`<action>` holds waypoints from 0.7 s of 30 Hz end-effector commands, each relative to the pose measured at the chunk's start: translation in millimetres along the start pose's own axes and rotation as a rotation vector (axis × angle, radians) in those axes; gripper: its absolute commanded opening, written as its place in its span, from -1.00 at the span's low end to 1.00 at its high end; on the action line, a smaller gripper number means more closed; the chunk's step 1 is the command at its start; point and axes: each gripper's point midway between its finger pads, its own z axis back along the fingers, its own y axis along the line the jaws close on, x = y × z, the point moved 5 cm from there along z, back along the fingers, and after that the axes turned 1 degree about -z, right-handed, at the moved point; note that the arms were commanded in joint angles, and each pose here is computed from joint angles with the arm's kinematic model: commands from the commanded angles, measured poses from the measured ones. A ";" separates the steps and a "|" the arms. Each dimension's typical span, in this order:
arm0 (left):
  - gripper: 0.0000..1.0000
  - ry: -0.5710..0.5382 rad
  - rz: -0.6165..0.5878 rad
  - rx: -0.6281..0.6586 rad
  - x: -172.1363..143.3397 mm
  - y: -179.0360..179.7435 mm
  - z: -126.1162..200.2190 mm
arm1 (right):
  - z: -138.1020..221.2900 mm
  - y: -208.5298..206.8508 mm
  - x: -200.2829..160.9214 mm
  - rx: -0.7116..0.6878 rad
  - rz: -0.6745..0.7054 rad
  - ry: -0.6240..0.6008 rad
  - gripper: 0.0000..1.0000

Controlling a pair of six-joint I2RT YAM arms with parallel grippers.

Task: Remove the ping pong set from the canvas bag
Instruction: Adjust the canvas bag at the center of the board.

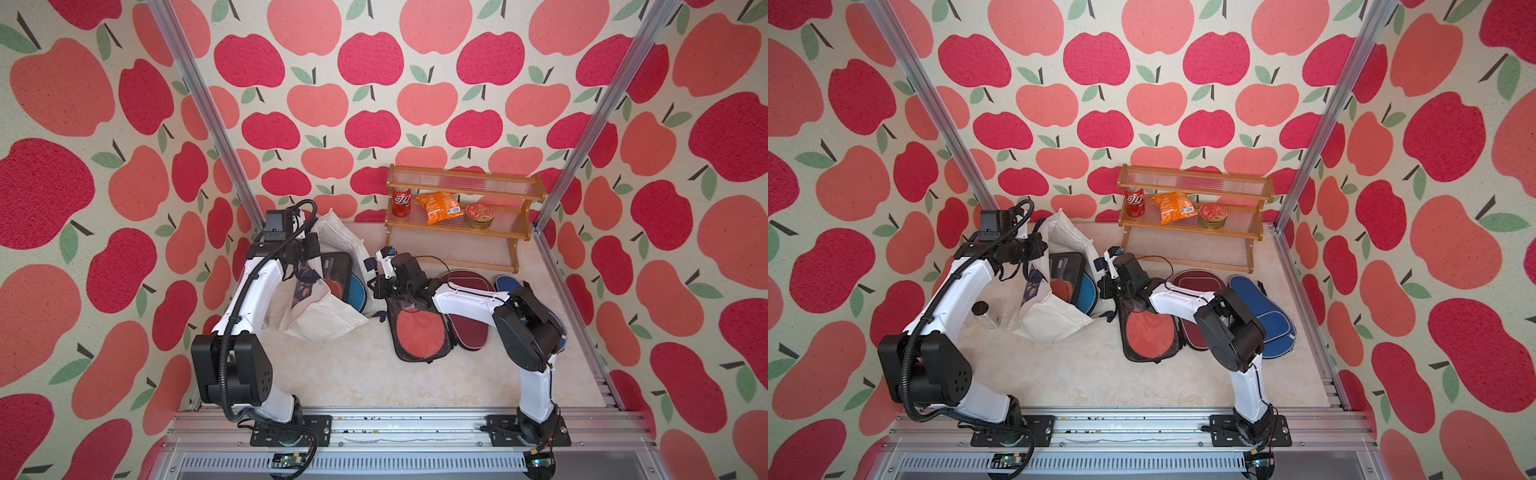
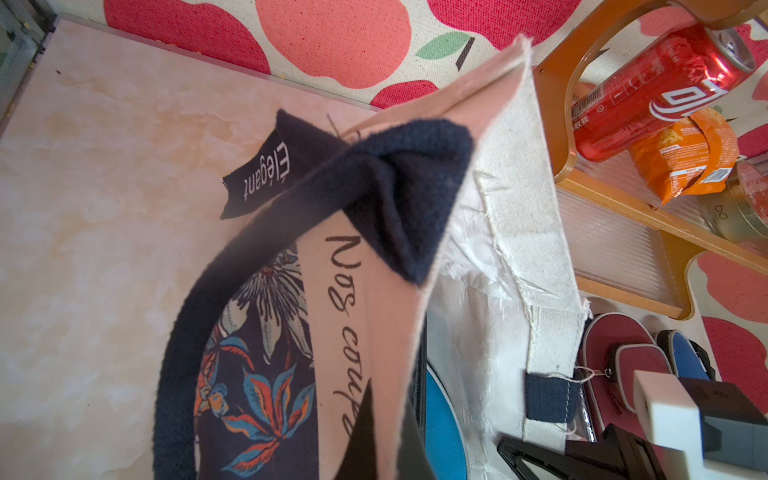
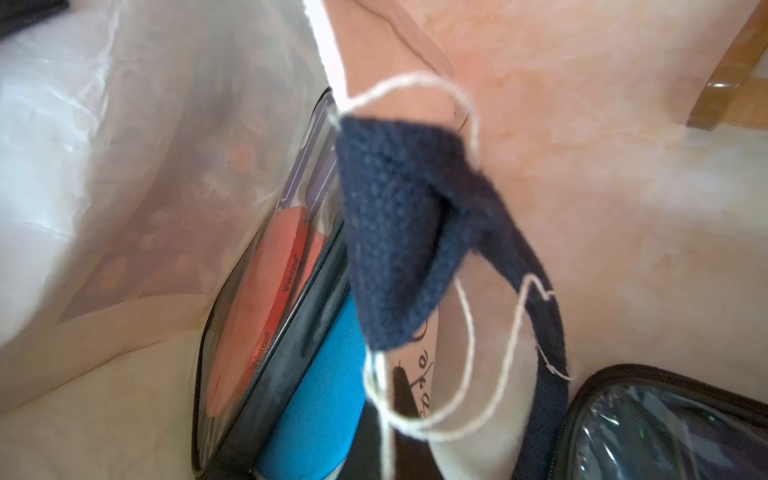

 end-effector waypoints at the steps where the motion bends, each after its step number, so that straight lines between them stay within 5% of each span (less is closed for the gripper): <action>1: -1.00 0.003 0.011 -0.014 5.5 -9.3 13.6 | 13.1 9.2 22.9 0.006 -0.016 -0.103 -1.00; 21: -1.00 -0.018 -0.051 -0.040 -16.5 -20.8 38.7 | 39.3 8.5 38.0 -0.014 0.008 -0.283 -1.00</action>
